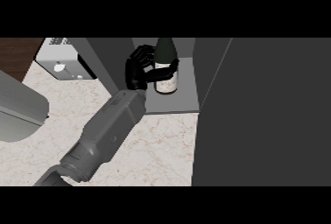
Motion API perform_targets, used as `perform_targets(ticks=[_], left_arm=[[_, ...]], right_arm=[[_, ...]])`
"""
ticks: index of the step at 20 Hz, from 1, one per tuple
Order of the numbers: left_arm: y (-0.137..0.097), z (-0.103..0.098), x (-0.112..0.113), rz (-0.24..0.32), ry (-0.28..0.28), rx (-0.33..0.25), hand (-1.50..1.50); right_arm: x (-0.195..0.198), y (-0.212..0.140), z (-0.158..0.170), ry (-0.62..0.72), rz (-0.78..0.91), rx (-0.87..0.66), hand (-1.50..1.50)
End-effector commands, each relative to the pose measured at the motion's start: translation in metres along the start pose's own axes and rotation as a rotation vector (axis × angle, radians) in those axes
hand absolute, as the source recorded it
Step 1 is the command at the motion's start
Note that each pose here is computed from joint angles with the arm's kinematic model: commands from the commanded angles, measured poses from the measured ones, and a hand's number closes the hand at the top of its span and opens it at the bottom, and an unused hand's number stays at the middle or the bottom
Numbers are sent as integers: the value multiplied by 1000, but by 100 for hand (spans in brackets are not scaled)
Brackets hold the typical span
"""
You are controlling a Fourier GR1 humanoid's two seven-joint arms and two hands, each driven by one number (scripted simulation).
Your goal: Pick up the wine, place it into the cabinet and close the cabinet
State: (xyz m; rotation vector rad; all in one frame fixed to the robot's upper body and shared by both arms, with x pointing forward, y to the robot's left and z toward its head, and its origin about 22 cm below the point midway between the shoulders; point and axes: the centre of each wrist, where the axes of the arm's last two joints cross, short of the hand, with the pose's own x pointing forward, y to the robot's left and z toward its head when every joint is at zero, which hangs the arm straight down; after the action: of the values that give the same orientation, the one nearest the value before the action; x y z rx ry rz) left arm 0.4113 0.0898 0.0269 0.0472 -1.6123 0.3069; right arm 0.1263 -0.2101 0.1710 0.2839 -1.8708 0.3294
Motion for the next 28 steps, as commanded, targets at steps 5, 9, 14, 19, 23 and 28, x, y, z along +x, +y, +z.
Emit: perform_targets(ticks=[5,9,14,19,23,28], left_arm=[[5,-26,23,-222,-85,111,-150],[12,-30,20,-322,-92,130,-150],[26,-34,15,-347,-60,163,-150],[41,-38,15,-391,-55,194,-150],[40,-38,15,-407,-81,191,-150],[42,-40,18,-350,-116,105,-150]], right_arm=[[21,5,18,-69,-78,35,-150],[25,7,17,-64,-79,47,-150],[20,7,14,-72,-78,35,-150],[24,8,15,-77,-82,62,-150],[23,6,19,-53,-69,67,-150],[27,10,23,-70,-79,71,-150]])
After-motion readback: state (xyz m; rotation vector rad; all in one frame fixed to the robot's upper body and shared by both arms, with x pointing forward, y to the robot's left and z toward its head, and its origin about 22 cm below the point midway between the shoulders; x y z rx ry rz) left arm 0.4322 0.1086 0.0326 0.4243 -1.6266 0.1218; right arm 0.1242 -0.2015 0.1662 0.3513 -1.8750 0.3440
